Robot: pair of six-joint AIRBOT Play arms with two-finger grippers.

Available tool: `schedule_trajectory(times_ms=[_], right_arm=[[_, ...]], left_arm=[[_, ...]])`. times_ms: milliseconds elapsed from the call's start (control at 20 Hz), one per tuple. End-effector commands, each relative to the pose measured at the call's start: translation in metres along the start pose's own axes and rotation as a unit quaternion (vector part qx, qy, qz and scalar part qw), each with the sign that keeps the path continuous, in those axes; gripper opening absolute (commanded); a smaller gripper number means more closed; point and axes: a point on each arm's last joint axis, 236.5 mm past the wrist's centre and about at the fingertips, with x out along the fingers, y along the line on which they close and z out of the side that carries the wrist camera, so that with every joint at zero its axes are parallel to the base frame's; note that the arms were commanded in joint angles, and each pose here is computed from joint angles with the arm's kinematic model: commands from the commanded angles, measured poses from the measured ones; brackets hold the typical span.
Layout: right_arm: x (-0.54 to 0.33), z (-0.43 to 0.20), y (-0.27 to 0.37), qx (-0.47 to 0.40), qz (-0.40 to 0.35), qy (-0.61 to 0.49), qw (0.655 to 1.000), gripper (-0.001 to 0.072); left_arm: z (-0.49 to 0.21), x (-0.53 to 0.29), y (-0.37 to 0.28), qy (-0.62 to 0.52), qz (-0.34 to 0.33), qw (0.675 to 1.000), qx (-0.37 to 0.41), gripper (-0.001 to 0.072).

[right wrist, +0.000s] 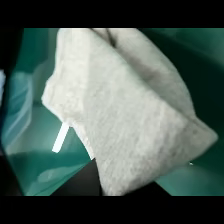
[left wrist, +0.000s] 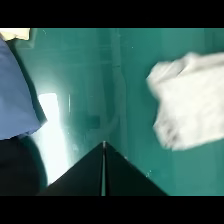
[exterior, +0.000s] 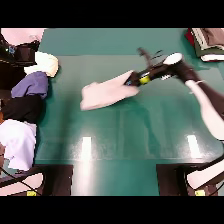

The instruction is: Fold the shirts.

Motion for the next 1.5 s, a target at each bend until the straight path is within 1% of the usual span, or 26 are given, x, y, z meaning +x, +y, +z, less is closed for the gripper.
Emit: schedule_trajectory(times_ms=[0,50,150,250,350,450,550,650,750,850,1100,1150,1200,1250,1300,1350,1400,1450], right_arm=[[-0.114,0.018,-0.062,0.036,-0.101,-0.079,0.991,0.0011],[-0.146,0.018,-0.082,0.059,-0.125,-0.109,0.984,0.0010],[-0.212,0.006,-0.130,0.128,-0.178,-0.180,0.959,0.0010],[-0.279,-0.026,-0.183,0.205,-0.240,-0.255,0.914,0.0010],[-0.335,-0.067,-0.220,0.263,-0.291,-0.312,0.866,0.0010],[-0.379,-0.109,-0.244,0.303,-0.331,-0.354,0.820,0.0010],[-0.411,-0.147,-0.257,0.338,-0.354,-0.391,0.779,0.0010],[-0.423,-0.182,-0.264,0.371,-0.365,-0.409,0.750,0.0010],[-0.421,-0.210,-0.270,0.400,-0.365,-0.412,0.733,0.0010],[-0.414,-0.225,-0.272,0.417,-0.361,-0.408,0.728,0.0010],[-0.397,-0.240,-0.267,0.424,-0.364,-0.357,0.749,0.0017],[-0.399,-0.247,-0.265,0.423,-0.376,-0.339,0.752,0.0151],[-0.404,-0.254,-0.264,0.422,-0.389,-0.323,0.753,0.0431],[-0.412,-0.263,-0.260,0.422,-0.403,-0.306,0.752,0.0591],[-0.421,-0.271,-0.256,0.425,-0.414,-0.291,0.750,0.0591],[-0.434,-0.280,-0.250,0.441,-0.423,-0.287,0.738,0.0591],[-0.447,-0.285,-0.244,0.456,-0.425,-0.294,0.724,0.0588],[-0.458,-0.280,-0.238,0.459,-0.420,-0.311,0.719,0.0586]], left_arm=[[-0.004,0.000,-0.001,0.008,-0.001,1.000,0.001,0.0022],[-0.006,0.000,-0.001,0.012,-0.001,1.000,0.000,0.0021],[-0.009,0.000,-0.001,0.018,-0.002,1.000,0.000,0.0022],[-0.009,0.000,-0.001,0.020,-0.002,1.000,-0.004,0.0022],[-0.009,0.000,-0.003,0.019,-0.007,1.000,-0.005,0.0022],[-0.008,0.000,-0.009,0.018,-0.018,1.000,-0.006,0.0022],[-0.008,0.000,-0.012,0.017,-0.024,1.000,-0.008,0.0022],[-0.008,0.000,-0.012,0.017,-0.024,1.000,-0.009,0.0021],[-0.008,0.000,-0.012,0.017,-0.024,0.999,-0.012,0.0022],[-0.008,0.000,-0.012,0.018,-0.024,0.999,-0.012,0.0022],[-0.010,0.000,-0.012,0.021,-0.024,0.999,-0.012,0.0022],[-0.011,0.000,-0.012,0.024,-0.025,0.999,-0.011,0.0022],[-0.012,0.000,-0.012,0.025,-0.025,0.999,-0.009,0.0022],[-0.012,-0.001,-0.012,0.025,-0.025,0.999,-0.006,0.0022],[-0.012,-0.001,-0.012,0.025,-0.025,0.999,-0.006,0.0022],[-0.012,0.000,-0.012,0.025,-0.025,0.999,-0.005,0.0022],[-0.012,0.000,-0.012,0.025,-0.025,0.999,-0.003,0.0022],[-0.011,0.000,-0.012,0.024,-0.025,0.999,-0.003,0.0022]])
